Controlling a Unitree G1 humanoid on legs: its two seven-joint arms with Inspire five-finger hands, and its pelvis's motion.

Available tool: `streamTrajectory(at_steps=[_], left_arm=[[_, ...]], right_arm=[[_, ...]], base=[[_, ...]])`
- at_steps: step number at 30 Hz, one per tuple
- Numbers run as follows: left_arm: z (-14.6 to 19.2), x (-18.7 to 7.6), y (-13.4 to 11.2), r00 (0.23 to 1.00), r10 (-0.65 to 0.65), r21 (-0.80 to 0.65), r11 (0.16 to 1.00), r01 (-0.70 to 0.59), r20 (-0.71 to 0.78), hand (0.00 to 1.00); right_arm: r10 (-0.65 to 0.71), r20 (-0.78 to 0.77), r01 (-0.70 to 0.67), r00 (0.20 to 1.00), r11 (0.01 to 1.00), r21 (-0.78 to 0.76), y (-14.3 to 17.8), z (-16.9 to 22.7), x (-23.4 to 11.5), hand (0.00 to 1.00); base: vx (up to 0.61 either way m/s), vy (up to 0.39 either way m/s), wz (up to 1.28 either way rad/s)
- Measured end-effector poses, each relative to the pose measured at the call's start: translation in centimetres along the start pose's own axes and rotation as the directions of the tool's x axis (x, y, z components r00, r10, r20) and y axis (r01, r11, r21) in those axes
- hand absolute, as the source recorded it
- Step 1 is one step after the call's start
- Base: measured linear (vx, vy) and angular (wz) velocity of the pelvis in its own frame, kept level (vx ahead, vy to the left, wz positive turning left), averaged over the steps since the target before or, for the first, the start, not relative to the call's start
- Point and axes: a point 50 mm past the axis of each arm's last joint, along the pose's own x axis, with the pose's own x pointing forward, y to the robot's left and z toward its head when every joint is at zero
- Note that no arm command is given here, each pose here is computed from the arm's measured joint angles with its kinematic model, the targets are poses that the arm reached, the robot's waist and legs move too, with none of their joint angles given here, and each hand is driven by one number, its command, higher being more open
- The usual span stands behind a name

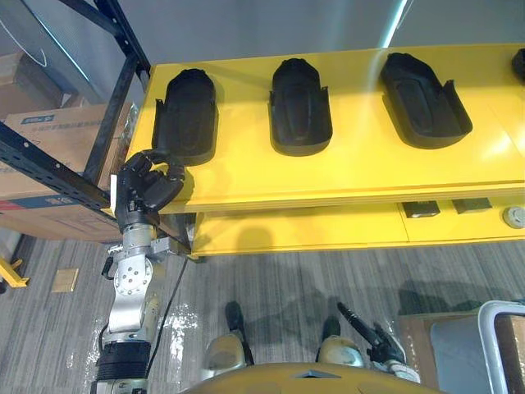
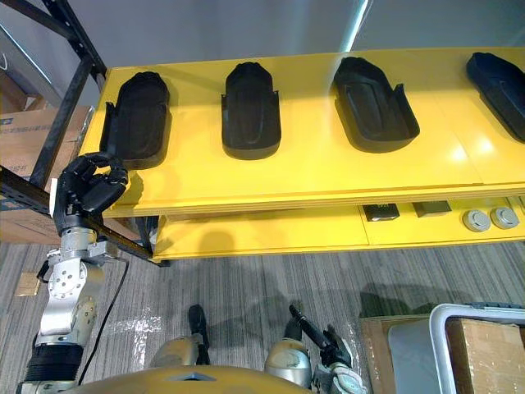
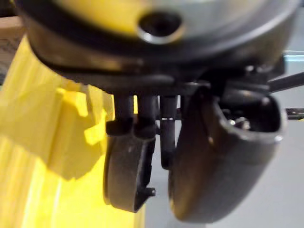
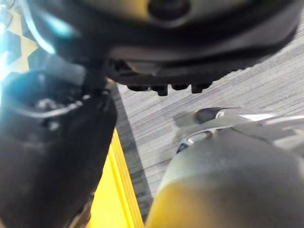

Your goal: Walk over and take three plastic housings, then place them on the shelf

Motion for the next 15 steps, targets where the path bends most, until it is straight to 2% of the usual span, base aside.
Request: streamTrajectory(at_steps=[4,15], left_arm=[[-0.5,0.3,0.0,1.000,0.003,0.000,1.000,-0.003,-0.019,0.00],[1.2,2.2,-0.4,0.999,-0.026,0.004,1.000,0.025,0.048,0.00]], right_arm=[[-0.001,0.017,0.001,1.000,1.000,-0.006,-0.1,0.7,0.2,1.00],[0.001,0.020,-0.001,1.000,1.000,-0.009,-0.1,1.1,0.4,1.00]], base=[[0.00,0.000,-0.01],[-0.02,0.005,-0.06]])
